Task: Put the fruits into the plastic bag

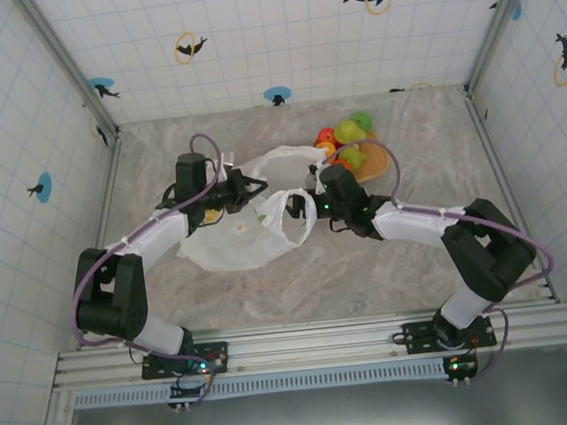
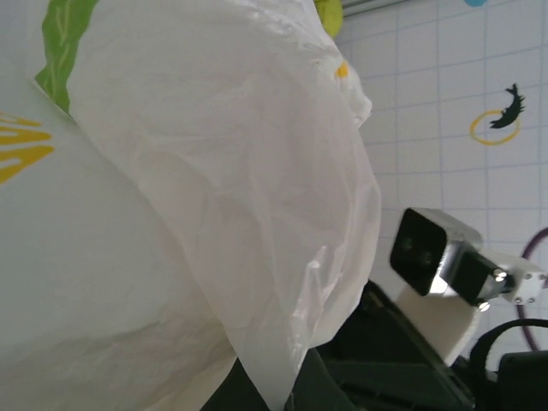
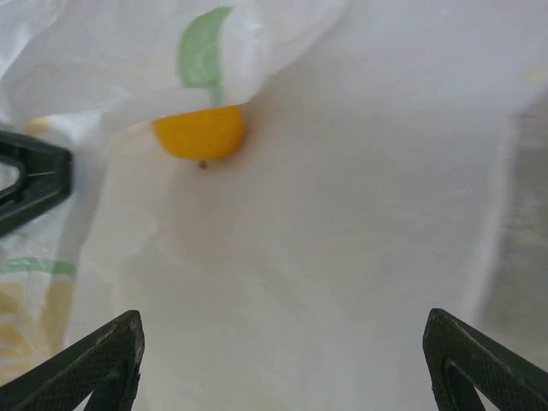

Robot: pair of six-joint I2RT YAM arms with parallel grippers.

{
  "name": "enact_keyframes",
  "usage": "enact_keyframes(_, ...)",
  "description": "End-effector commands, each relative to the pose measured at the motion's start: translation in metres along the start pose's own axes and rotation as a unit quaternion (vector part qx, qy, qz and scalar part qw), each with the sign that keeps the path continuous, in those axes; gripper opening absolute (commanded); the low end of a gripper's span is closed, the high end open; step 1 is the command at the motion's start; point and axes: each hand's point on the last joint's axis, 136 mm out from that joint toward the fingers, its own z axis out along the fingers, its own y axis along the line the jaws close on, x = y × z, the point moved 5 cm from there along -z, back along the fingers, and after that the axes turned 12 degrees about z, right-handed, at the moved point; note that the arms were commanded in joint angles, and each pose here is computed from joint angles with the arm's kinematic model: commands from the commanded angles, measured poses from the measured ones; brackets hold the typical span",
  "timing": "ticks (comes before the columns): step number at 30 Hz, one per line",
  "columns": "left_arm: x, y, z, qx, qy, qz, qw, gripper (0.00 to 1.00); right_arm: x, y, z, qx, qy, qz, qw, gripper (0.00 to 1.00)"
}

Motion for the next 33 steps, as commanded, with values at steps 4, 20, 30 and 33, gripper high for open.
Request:
enact_keyframes(4, 0.015, 0.000, -0.010, -0.017, 0.039, 0.105, 0.994, 0.00, -0.013, -0.035, -0.018, 0.113, -0.075, -0.041, 0.990, 0.86)
enact_keyframes(20, 0.008, 0.009, -0.007, -0.029, 0.007, 0.082, 0.996, 0.00, -0.025, -0.034, -0.088, 0.080, -0.067, -0.209, 0.972, 0.87)
enact_keyframes(30, 0.006, 0.018, -0.009, -0.031, 0.002, 0.048, 0.998, 0.00, -0.085, -0.085, -0.085, 0.187, -0.152, -0.078, 0.967, 0.91)
enact_keyframes(33, 0.005, 0.016, -0.009, -0.029, 0.001, 0.048, 0.998, 0.00, -0.094, -0.089, -0.066, 0.201, -0.144, -0.064, 0.967, 0.92)
